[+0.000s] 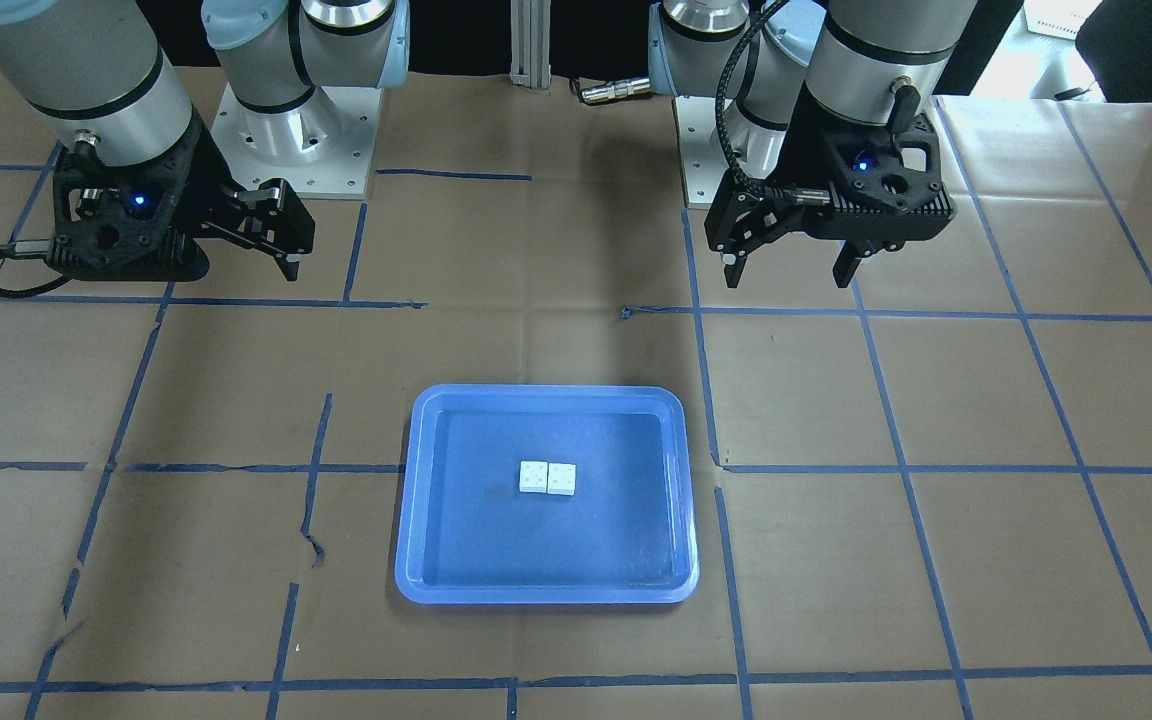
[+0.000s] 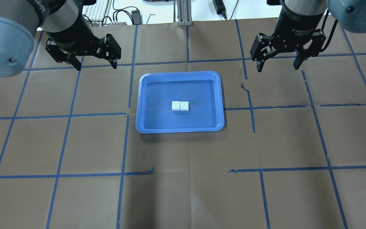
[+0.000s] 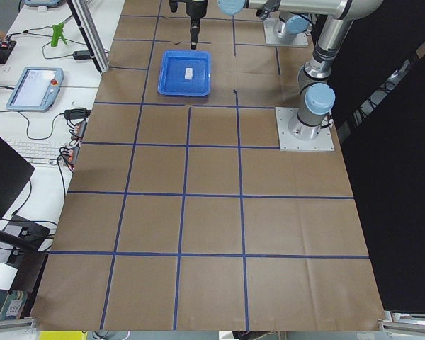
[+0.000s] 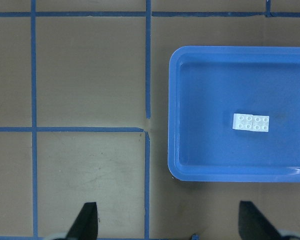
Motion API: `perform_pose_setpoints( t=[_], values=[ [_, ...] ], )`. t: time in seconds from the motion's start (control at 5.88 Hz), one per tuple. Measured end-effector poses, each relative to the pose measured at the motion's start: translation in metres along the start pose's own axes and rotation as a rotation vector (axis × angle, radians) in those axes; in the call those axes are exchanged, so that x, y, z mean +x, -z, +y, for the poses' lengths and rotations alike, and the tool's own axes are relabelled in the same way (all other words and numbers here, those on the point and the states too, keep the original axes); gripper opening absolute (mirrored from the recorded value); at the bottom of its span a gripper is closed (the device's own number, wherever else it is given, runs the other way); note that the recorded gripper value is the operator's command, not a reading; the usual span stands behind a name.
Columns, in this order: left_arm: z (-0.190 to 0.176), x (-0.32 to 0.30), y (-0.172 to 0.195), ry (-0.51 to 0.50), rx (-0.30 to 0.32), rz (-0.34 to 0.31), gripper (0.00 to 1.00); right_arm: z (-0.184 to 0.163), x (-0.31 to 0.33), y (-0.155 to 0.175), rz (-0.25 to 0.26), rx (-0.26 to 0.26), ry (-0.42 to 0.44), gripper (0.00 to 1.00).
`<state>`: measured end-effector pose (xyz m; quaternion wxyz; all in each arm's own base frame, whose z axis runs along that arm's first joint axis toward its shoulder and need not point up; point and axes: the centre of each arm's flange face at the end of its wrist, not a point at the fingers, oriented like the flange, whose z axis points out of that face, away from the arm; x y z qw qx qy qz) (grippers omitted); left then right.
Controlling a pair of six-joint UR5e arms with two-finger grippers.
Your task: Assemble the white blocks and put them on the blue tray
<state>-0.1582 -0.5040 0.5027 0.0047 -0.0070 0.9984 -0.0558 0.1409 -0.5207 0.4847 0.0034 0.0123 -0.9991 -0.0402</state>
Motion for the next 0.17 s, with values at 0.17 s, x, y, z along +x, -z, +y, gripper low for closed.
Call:
perform_pose_setpoints(
  t=[0.17],
  values=[
    [0.0, 0.0, 0.0, 0.0, 0.0, 0.0, 0.99, -0.0001, 0.0, 0.0004, 0.0, 0.011, 0.0, 1.0]
  ],
)
